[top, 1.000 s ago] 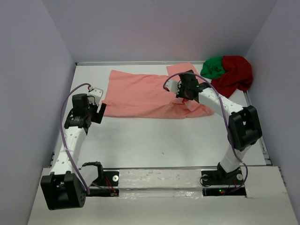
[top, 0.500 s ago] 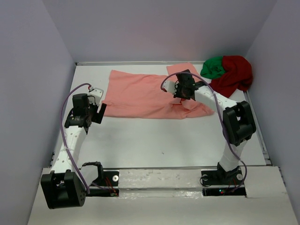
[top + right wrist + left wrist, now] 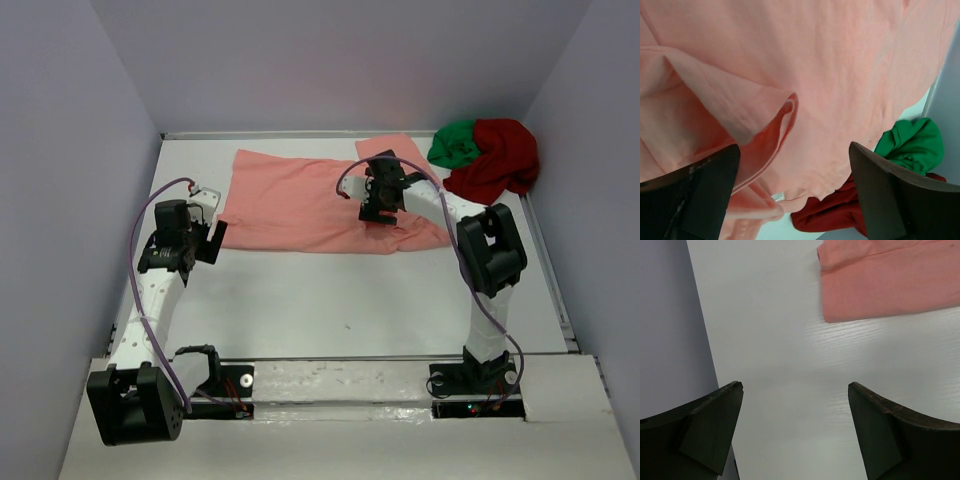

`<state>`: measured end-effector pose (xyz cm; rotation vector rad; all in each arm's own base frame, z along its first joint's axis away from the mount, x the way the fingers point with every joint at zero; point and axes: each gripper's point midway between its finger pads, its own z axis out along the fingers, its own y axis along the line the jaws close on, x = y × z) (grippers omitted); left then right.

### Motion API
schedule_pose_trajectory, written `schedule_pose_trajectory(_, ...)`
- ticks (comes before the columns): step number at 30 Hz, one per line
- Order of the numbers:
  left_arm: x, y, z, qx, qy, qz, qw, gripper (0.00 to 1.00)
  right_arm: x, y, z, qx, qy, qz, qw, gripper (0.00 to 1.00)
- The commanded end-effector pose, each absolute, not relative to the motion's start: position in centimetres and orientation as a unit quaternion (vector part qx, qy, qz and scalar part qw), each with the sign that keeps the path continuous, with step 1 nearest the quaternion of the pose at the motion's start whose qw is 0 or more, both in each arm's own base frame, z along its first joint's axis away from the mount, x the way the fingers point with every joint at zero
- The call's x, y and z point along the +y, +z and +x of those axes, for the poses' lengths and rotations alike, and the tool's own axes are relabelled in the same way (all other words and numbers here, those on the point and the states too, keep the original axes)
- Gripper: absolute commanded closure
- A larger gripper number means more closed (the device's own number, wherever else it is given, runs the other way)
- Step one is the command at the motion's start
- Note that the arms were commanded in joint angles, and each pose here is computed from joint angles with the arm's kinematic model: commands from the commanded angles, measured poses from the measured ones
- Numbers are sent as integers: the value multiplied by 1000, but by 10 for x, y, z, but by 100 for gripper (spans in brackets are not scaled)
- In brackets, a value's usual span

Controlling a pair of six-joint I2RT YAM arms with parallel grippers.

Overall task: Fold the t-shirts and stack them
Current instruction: Fold the flattened tshirt in 1/3 of the way

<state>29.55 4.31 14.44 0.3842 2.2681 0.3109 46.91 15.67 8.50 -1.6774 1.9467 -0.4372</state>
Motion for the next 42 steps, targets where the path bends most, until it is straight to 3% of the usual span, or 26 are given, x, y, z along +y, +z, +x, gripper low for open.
schedule_pose_trajectory(1, 47, 144, 294, 897, 129, 151, 395, 1, 168, 109, 497, 703, -186, -610, 314, 0)
schedule_pose_trajectory(17, 37, 154, 296, 889, 105, 156, 417, 1, 150, 231, 482, 695, -229, -546, 407, 0)
schedule_pose_trajectory(25, 32, 157, 295, 885, 97, 162, 426, 1, 156, 187, 417, 758, -99, -542, 349, 0)
schedule_pose_trajectory(26, 32, 156, 296, 885, 95, 161, 425, 1, 157, 177, 412, 762, -89, -544, 339, 2)
schedule_pose_trajectory(30, 31, 156, 296, 886, 92, 161, 424, 1, 174, 155, 399, 786, -19, -535, 310, 45)
schedule_pose_trajectory(31, 32, 156, 296, 887, 94, 161, 423, 1, 182, 144, 397, 790, 4, -536, 298, 49)
schedule_pose_trajectory(37, 33, 154, 294, 888, 97, 160, 421, 1, 200, 128, 401, 799, 50, -534, 270, 56)
schedule_pose_trajectory(42, 34, 151, 294, 890, 99, 160, 416, 1, 207, 115, 408, 802, 63, -538, 252, 56)
